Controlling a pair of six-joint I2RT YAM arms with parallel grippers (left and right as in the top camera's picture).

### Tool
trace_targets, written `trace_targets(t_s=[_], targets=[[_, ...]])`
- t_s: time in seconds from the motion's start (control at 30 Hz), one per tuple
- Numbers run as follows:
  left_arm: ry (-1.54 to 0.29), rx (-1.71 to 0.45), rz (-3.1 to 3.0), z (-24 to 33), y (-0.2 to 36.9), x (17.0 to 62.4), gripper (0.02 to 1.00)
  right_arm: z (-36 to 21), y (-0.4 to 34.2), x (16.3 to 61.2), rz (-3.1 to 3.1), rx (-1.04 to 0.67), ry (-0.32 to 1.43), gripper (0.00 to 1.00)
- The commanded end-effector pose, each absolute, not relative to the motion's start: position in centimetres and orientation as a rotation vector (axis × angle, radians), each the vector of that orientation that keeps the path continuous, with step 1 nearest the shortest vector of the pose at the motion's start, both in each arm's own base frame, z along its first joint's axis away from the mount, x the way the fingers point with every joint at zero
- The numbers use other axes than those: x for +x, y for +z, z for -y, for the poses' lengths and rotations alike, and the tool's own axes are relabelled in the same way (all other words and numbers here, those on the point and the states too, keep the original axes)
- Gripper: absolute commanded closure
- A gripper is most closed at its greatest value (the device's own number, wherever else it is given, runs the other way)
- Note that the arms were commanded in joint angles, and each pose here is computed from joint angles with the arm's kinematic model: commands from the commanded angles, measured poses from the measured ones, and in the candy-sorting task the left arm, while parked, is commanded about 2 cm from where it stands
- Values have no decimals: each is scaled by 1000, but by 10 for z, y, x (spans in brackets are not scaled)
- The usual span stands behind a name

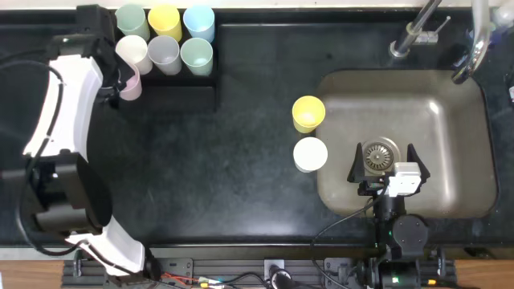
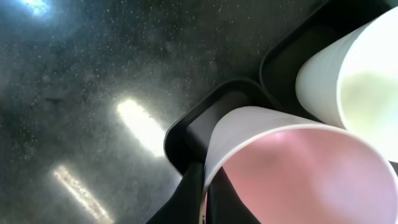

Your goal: Store Cups

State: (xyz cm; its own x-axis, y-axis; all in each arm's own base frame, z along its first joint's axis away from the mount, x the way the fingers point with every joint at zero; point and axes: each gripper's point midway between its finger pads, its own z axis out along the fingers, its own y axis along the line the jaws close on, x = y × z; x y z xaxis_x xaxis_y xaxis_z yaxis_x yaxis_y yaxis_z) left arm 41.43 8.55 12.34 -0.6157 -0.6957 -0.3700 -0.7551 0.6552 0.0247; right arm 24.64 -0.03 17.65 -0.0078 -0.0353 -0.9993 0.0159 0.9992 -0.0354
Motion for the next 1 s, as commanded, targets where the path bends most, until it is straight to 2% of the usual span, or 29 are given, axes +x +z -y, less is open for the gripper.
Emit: trace_targets(t_s=[0.03,0.77,1.0], targets=[[272,-1144,-2585,-87,111,413,982,-1,172,247,-1580,-17,-32,5],[323,-1161,-2627,-92,87,412,974,-1,172,247,-1580,-17,-32,5],[314,-1161,-2608,-93,87,417,899,-1,172,247,-1580,-17,-32,3]])
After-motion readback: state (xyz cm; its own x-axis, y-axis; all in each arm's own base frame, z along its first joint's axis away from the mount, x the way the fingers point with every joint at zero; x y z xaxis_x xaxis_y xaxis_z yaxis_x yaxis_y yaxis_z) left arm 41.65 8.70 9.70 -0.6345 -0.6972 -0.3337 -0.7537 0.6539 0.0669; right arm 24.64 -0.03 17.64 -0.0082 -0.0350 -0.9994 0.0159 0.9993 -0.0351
